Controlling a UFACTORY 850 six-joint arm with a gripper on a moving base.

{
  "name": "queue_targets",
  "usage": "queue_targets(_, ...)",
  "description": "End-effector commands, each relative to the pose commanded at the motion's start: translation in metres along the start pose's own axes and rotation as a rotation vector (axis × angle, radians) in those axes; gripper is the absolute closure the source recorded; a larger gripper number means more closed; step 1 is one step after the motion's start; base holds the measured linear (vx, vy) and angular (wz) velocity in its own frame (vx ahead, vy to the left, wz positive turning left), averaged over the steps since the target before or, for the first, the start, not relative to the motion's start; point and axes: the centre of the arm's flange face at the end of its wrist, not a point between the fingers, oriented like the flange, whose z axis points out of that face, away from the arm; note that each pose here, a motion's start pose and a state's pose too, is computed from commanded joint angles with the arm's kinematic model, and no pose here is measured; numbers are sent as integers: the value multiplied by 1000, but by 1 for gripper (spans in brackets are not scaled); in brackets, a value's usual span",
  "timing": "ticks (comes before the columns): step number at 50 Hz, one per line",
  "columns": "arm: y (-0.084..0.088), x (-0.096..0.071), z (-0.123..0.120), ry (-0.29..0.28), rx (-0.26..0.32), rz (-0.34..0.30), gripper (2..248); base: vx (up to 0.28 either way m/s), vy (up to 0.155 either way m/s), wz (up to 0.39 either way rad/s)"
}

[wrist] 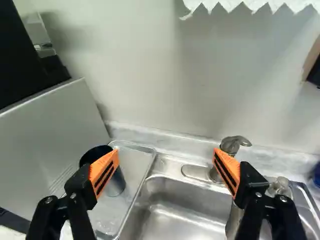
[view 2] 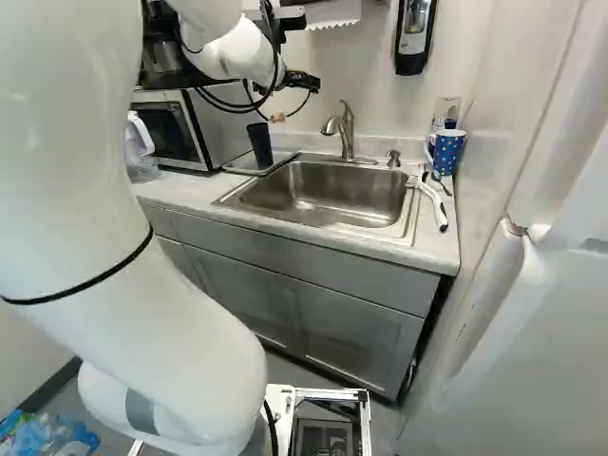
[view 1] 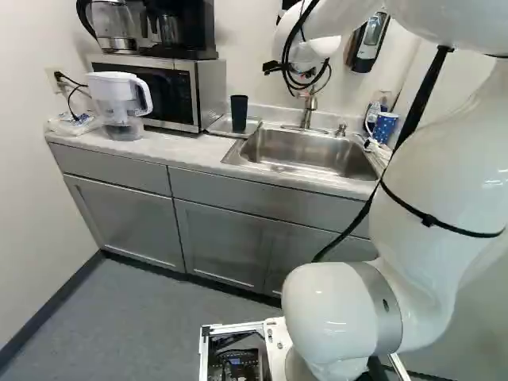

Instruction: Rinse the cup and place it in the tray

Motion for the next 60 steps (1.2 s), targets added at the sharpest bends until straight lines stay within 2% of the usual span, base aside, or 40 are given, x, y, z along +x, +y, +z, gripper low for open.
queue_targets(20, -3, -16, -22, -94, 5, -2, 3, 0, 0, 0)
queue_targets(60, 1, -44, -52, -318, -6, 0, 3, 0, 0, 0)
